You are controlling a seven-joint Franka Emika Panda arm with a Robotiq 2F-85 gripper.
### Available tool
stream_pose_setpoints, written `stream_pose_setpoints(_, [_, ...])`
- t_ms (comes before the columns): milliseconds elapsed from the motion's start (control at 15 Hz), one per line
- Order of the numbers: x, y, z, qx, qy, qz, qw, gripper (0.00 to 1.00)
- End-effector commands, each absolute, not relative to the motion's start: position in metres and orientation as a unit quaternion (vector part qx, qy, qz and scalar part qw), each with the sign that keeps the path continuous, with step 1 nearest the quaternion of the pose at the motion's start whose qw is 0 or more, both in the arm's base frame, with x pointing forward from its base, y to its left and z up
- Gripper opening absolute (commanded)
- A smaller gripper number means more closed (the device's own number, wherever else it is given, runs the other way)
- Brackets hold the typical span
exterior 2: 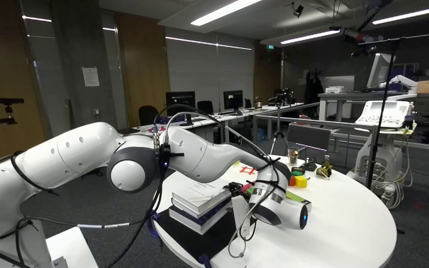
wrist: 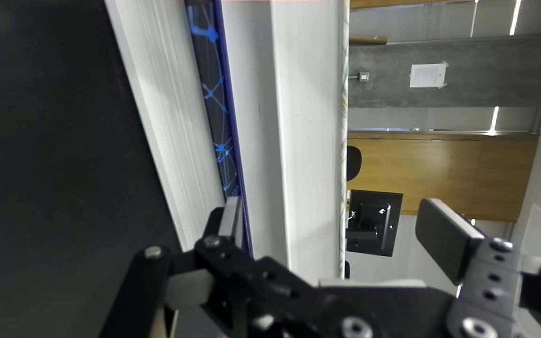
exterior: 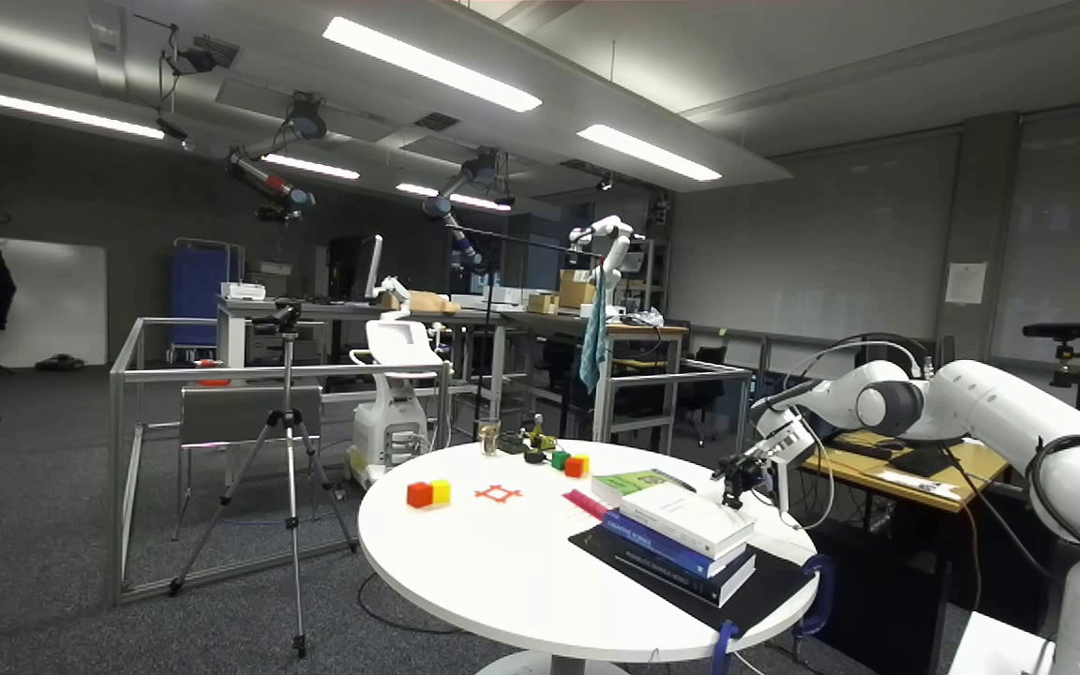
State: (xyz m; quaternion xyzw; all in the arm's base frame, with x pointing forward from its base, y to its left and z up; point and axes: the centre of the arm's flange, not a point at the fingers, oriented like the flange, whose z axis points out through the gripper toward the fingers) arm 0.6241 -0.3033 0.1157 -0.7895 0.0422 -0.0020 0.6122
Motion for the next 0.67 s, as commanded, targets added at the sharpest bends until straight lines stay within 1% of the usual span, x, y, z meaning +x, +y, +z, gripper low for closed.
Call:
stream_pose_setpoints(0, [0.6241,-0.3033,0.1157,-0.79,0.042,-0.002,0.612,1.0])
stream_pose_setpoints(133, [0.6241,-0.3033,0.1158,-0.79,0.042,-0.002,0.612,1.0])
stream_pose_setpoints(600, [0.6306,-0.3008,0.1198,-0.762,0.041,-0.017,0.646,1.0])
